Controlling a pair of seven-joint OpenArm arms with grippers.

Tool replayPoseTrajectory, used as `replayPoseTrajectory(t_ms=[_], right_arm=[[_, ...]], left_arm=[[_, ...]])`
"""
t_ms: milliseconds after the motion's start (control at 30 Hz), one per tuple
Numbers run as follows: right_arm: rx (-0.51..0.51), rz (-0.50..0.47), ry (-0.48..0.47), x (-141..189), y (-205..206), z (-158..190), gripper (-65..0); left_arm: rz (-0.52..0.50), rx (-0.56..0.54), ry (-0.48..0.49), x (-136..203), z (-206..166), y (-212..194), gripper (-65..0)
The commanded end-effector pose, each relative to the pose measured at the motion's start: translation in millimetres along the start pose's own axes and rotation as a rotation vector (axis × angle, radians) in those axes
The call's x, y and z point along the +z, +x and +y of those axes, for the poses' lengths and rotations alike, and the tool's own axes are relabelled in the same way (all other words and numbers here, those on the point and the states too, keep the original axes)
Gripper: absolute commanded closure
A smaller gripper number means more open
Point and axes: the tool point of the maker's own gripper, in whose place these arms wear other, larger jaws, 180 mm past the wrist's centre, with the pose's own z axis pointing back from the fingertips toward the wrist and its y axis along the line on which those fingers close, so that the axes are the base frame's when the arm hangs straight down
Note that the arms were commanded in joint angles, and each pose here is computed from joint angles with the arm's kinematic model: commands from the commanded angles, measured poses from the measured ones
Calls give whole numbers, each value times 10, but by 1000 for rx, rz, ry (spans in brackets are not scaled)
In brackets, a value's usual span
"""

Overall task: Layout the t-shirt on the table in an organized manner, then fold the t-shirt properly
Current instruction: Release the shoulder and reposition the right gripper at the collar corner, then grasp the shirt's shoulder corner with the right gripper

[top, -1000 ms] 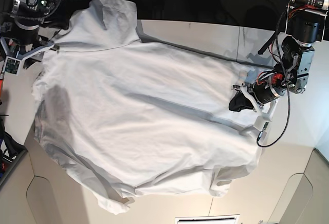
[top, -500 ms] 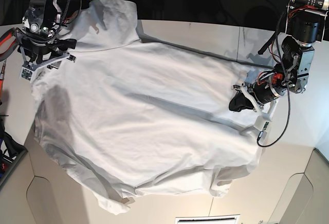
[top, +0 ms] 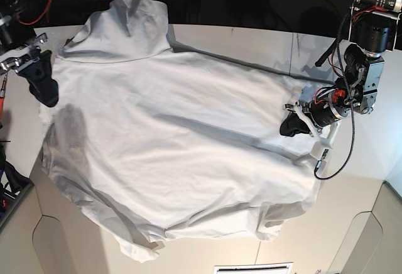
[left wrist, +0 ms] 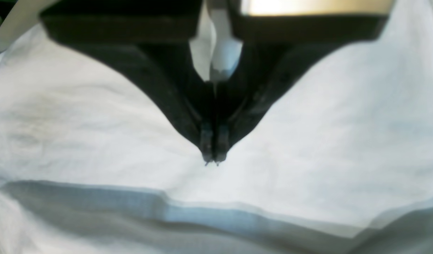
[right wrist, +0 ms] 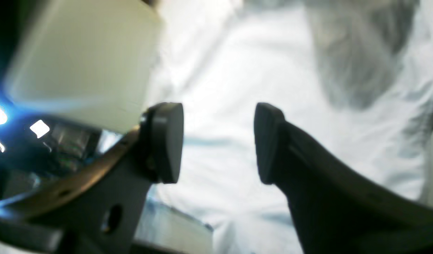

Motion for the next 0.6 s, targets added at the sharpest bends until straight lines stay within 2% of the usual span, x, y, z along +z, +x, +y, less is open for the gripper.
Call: replayPoseTrajectory(t_ms=[0, 133, 233, 433, 567], right_arm=[[26, -36, -12, 58, 123, -12, -314], [74, -70, -159, 213, 237, -296, -314], [82, -97, -172, 236, 293, -319, -314], [135, -67, -274, 257, 261, -494, -314], [133, -36, -277, 250, 206, -502, -314]], left_arm=[[105, -33, 21, 23, 51, -210, 0], [104, -33, 21, 23, 51, -209, 0], [104, -33, 21, 23, 51, -209, 0], [103, -32, 21, 22, 52, -206, 0], [83, -33, 21, 19, 50, -172, 0]])
